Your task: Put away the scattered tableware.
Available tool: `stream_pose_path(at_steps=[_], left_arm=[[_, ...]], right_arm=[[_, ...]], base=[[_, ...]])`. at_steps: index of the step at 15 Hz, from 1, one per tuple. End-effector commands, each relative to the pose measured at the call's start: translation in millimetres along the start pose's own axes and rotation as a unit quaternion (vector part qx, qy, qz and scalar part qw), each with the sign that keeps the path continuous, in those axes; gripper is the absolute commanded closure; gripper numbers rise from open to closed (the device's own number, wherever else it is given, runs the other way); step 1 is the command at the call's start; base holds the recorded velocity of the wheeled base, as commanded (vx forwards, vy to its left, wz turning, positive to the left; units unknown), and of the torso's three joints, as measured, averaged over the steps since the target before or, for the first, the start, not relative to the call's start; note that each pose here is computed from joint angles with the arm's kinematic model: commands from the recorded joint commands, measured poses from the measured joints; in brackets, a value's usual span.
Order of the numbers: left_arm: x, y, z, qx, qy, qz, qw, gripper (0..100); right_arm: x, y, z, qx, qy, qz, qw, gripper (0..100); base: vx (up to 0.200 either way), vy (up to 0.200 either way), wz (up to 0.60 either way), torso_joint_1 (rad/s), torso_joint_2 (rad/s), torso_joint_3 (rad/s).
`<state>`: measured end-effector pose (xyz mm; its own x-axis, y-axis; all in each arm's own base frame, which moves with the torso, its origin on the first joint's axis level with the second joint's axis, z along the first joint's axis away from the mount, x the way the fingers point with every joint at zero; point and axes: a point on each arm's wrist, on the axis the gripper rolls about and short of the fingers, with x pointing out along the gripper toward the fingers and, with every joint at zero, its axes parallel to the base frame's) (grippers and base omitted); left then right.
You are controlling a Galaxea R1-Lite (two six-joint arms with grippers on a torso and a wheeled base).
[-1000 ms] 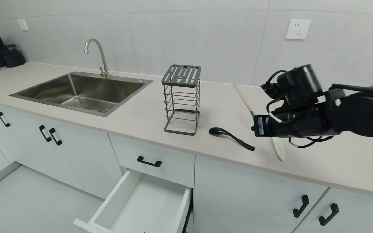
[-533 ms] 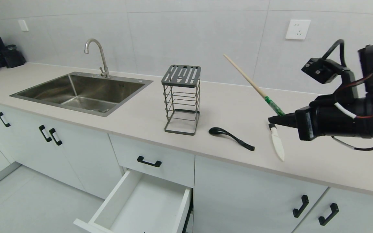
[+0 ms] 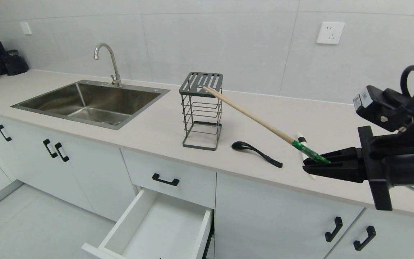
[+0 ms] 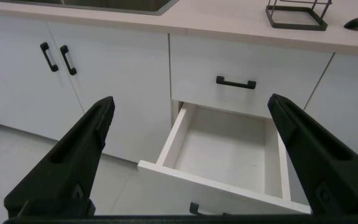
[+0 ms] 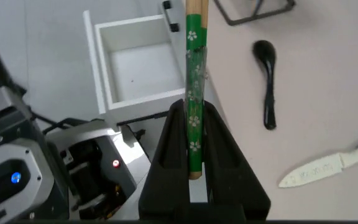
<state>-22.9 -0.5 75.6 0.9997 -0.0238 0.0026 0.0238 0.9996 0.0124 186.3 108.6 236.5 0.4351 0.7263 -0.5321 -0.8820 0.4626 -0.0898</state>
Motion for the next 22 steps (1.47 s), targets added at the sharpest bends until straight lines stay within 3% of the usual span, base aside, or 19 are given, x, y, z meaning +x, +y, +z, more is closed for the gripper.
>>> stream_pose_path(at_steps=[1,7,13,22], left_arm=[[0.1,0.0,0.1,0.0,0.001,0.0,1.0,0],[0.1,0.0,0.1,0.0,0.001,0.0,1.0,0],[0.1,0.0,0.1,0.0,0.001,0.0,1.0,0],[0.1,0.0,0.1,0.0,0.001,0.0,1.0,0]], right_arm=[[18.9,19.5,3.9,-0.026,0.012,0.055,0.998,100],[84.6,58.2,-15.7,-0.066,0.114,0.102,0.986,100],[163.7,88.2,-18.1,-0.036,0.095,0.121,0.987,100],[221.1,88.9,0.9,-0.045,0.086,0.123,0.988,100]], base=[[0.0,0.0,0.0,0.0,0.0,0.0],[0.0,0.0,0.0,0.0,0.0,0.0],[0.0,0.0,0.0,0.0,0.0,0.0],[0.0,0.0,0.0,0.0,0.0,0.0]])
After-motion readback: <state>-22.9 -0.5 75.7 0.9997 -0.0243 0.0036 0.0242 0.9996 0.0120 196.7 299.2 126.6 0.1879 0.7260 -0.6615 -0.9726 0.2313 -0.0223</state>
